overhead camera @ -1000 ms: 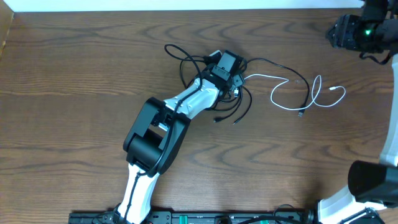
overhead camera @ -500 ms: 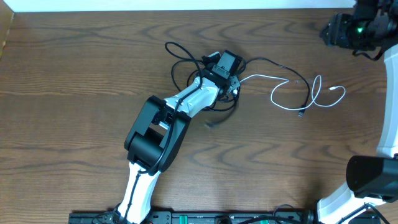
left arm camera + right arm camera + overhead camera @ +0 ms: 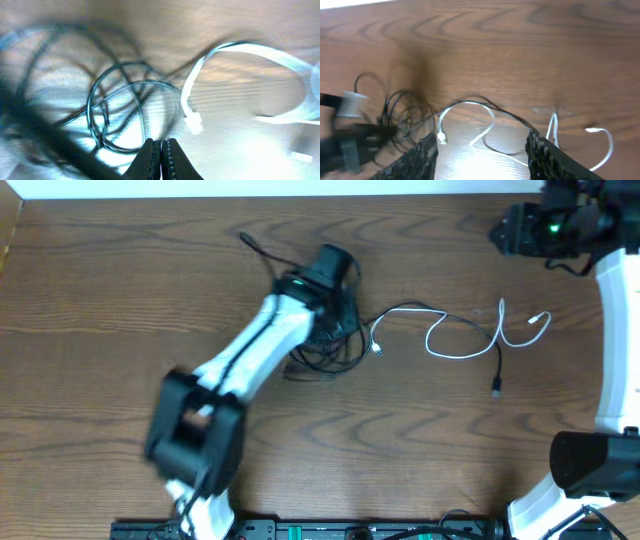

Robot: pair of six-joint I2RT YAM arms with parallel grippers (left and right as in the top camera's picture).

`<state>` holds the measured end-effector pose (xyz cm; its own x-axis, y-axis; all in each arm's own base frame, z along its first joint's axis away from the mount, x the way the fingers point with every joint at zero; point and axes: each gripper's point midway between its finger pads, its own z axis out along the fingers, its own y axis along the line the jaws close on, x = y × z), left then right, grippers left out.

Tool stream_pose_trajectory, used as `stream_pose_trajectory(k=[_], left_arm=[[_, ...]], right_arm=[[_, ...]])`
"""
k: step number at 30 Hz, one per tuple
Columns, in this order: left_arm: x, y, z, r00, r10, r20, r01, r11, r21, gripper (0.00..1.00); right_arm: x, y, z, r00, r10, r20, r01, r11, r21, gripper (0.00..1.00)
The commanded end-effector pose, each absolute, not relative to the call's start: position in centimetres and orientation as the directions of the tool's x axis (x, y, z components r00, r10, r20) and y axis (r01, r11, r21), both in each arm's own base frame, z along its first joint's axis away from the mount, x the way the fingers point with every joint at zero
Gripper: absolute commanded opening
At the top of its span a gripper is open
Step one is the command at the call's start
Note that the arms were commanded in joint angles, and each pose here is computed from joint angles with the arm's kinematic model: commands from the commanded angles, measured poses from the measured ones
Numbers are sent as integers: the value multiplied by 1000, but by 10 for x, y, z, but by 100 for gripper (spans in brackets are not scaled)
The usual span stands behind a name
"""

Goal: Untangle cables

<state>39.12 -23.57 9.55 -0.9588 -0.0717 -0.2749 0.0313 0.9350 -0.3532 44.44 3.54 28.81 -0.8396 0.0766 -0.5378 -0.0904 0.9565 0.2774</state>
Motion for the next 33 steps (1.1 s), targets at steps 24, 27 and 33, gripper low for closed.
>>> stream_pose_trajectory(k=[24, 27, 33], left_arm=[[373, -198, 187, -910, -162, -381, -8, 927, -375, 9], [373, -198, 186, -911, -162, -380, -8, 927, -375, 17], [370, -196, 185, -916, -159, -368, -13, 929, -369, 33]], right_arm=[[423, 85, 117, -999, 39, 7, 40, 980, 193, 52], [422, 87, 103, -998, 49, 44, 56, 981, 185, 51], [414, 74, 71, -988, 88, 128, 95, 994, 52, 49]])
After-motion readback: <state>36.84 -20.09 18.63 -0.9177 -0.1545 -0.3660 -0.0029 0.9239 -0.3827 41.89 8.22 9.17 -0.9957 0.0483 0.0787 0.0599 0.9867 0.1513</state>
